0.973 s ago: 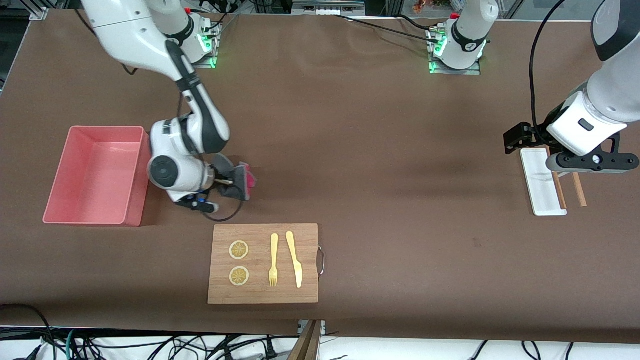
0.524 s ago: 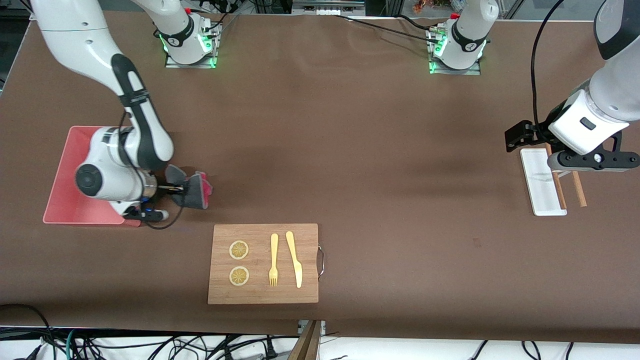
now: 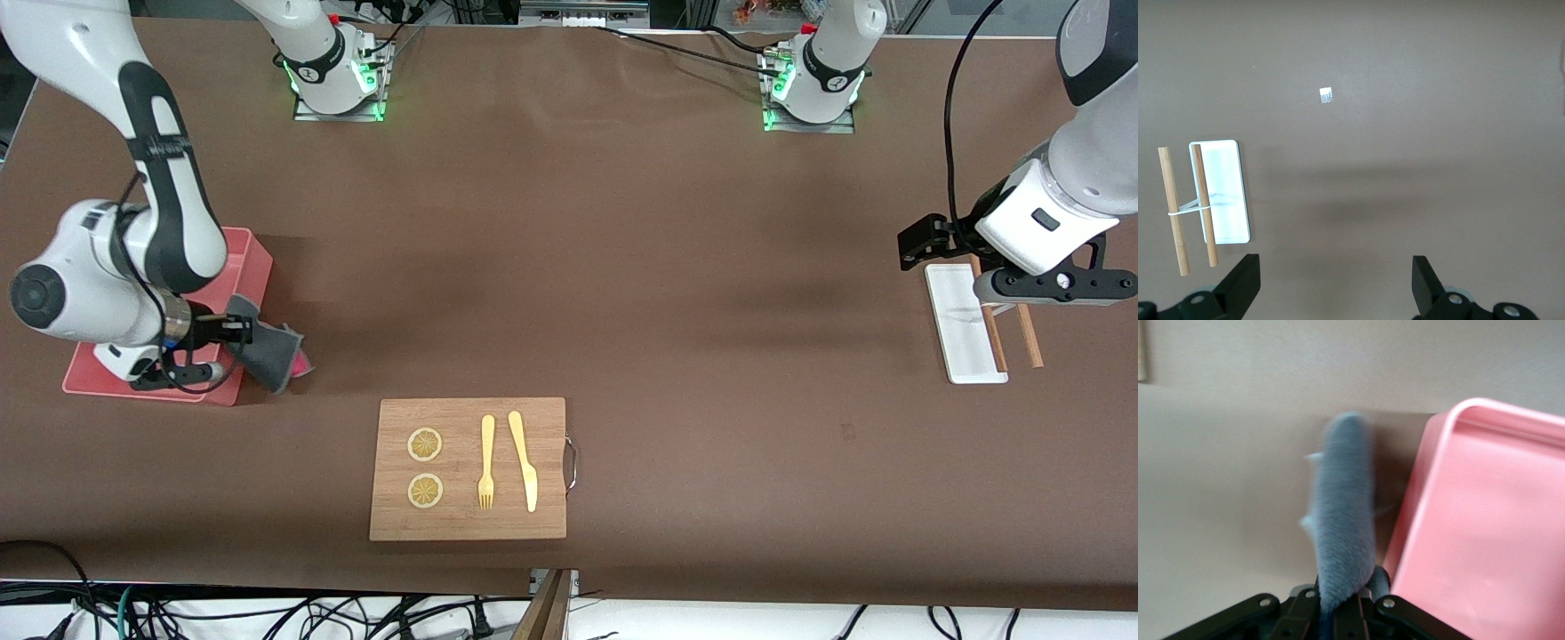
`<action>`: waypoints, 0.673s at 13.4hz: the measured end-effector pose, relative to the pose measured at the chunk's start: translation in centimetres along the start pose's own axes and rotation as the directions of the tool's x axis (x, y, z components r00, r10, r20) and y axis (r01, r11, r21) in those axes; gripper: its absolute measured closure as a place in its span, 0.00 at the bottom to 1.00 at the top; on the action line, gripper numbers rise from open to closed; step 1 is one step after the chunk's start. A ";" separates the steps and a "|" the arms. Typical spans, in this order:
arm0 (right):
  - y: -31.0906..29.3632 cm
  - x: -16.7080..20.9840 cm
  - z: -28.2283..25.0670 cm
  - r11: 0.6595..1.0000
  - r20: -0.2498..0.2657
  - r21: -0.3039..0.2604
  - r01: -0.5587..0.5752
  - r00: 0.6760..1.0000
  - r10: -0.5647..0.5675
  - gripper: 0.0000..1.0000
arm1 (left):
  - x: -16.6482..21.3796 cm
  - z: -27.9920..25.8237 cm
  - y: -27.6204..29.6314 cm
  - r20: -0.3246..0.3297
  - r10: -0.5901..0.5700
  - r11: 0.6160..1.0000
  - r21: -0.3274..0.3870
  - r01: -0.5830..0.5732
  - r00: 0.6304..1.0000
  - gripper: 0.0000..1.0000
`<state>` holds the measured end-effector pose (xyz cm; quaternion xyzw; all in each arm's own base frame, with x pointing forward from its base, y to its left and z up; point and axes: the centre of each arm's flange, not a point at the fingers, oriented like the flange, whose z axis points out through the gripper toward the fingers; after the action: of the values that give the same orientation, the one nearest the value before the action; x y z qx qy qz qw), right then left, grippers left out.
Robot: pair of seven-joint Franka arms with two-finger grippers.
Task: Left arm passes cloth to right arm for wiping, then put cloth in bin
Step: 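Carry the cloth with the right gripper over the pink bin, then open the right gripper to drop the cloth into the bin and raise it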
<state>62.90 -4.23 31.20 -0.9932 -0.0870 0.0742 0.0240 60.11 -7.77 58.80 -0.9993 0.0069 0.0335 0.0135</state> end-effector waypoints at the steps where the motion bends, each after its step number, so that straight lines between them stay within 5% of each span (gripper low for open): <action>1: 0.1 -0.6 -2.8 1.000 0.009 -0.016 0.013 1.000 -0.012 0.98 | 0.0 0.0 0.0 0.000 0.000 1.000 0.000 0.000 1.000 0.00; 5: 2.0 -4.6 -12.0 0.996 0.016 -0.092 0.013 1.000 -0.012 0.98 | 0.0 0.0 0.0 -0.001 0.000 1.000 0.000 0.000 1.000 0.00; 9: 3.8 -7.1 -14.2 0.993 0.024 -0.121 -0.011 1.000 0.014 0.98 | 0.0 0.0 0.0 -0.001 0.000 1.000 0.000 0.000 1.000 0.00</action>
<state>58.77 -9.72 46.00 -0.9923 -0.0855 0.0815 -0.0376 60.12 -7.77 58.85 -0.9993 0.0069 0.0331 0.0134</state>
